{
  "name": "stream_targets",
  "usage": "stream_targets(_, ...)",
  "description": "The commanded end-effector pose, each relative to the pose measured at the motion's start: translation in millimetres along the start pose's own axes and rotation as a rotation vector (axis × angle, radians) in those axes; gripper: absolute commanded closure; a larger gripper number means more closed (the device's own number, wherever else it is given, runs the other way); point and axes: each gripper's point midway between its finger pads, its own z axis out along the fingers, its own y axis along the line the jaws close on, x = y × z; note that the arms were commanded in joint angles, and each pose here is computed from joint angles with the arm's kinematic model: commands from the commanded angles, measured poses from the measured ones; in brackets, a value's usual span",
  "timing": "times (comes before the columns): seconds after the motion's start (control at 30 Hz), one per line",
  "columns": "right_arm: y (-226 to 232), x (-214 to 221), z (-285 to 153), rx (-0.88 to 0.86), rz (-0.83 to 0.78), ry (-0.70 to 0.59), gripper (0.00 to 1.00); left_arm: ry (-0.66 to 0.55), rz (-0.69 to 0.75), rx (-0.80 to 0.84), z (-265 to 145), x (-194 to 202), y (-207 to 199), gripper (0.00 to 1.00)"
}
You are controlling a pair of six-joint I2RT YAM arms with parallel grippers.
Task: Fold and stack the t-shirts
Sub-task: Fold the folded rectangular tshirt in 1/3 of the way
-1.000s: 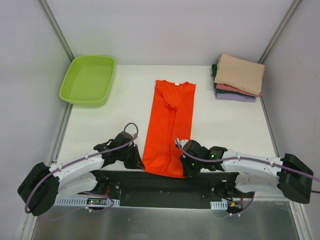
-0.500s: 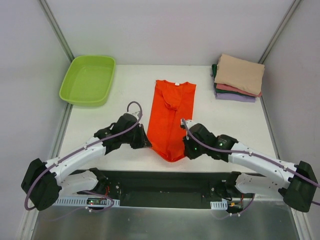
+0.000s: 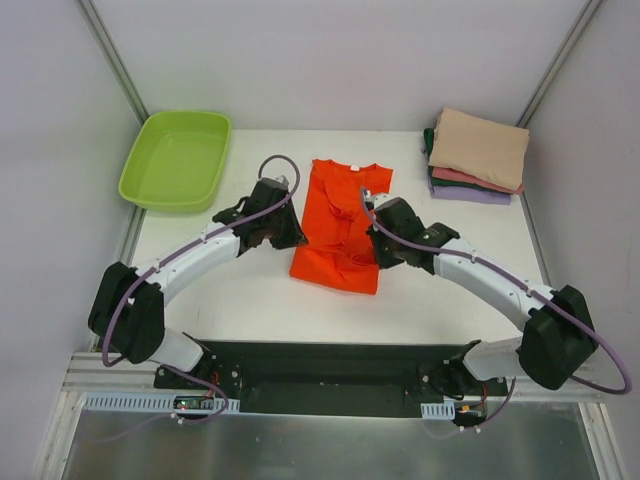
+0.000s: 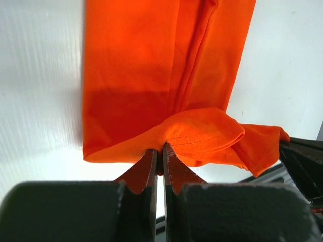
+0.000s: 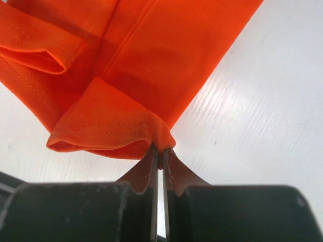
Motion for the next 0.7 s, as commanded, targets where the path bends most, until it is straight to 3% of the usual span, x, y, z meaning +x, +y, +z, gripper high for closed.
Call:
stream_targets(0.0,-12.3,-36.8,5.2,0.019,-0.022,-0.06,1.0,-0.076,0.034,0.001,4.4,-41.3,-8.4,1.0)
stream_targets(0.27,-30.3,-67.6,21.4,0.006,0.007,-0.058,1.0,-0.077,0.103,0.012,23.0,-72.1,-14.9,1.0)
stream_targets(0.67,-55.6,-80.9,51.7,0.001,0.053,-0.009,1.0,-0.041,0.114,-0.011,63.2,-100.6,-0.5,1.0)
